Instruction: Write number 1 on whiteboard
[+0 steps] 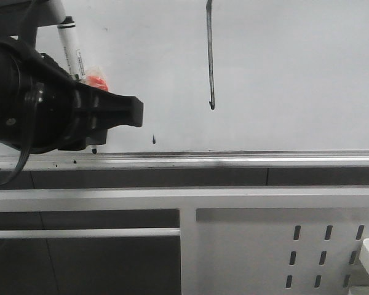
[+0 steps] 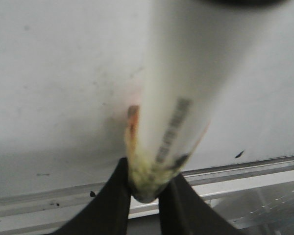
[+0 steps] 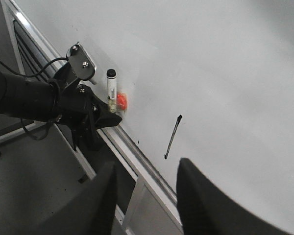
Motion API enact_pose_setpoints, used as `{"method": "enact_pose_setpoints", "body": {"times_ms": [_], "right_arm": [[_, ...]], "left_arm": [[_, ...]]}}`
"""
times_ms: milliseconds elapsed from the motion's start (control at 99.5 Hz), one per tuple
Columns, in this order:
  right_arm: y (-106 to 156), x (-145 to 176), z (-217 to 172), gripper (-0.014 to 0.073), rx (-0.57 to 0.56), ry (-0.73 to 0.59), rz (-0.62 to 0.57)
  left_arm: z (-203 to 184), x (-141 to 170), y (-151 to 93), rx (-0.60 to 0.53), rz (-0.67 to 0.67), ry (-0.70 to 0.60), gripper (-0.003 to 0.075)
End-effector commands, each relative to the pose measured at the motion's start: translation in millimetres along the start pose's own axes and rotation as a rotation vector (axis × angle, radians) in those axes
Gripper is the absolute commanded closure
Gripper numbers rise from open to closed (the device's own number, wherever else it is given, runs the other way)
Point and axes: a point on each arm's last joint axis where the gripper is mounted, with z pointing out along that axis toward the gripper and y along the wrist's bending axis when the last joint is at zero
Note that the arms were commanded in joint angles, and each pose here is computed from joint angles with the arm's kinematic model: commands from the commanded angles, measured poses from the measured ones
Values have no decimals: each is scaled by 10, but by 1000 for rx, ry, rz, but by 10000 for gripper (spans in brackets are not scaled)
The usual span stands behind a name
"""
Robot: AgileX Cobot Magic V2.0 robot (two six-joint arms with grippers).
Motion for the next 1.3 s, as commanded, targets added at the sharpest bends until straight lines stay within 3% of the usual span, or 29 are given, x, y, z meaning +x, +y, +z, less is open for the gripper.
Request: {"method": "enact_pose_setpoints", "body": {"times_ms": [0, 211, 452, 573, 1005, 1286], "right_arm": [[-46, -124, -79, 343, 33, -93, -1], [-46, -122, -78, 342, 33, -91, -1], [-43, -101, -77, 342, 29, -67, -1], [-43, -101, -77, 342, 29, -67, -1], [-43, -88, -88, 342, 29, -57, -1], [-37, -45, -87, 342, 22, -10, -1]], "left_arm": [[-54, -269, 17, -34, -27, -140, 739], [-51, -249, -3, -12, -26, -117, 706], [-51, -249, -3, -12, -24, -117, 451], [-54, -249, -7, -6, -25, -113, 384], [-233, -358, -16, 74, -25, -125, 379], [-343, -256, 62, 111, -21, -88, 384]]}}
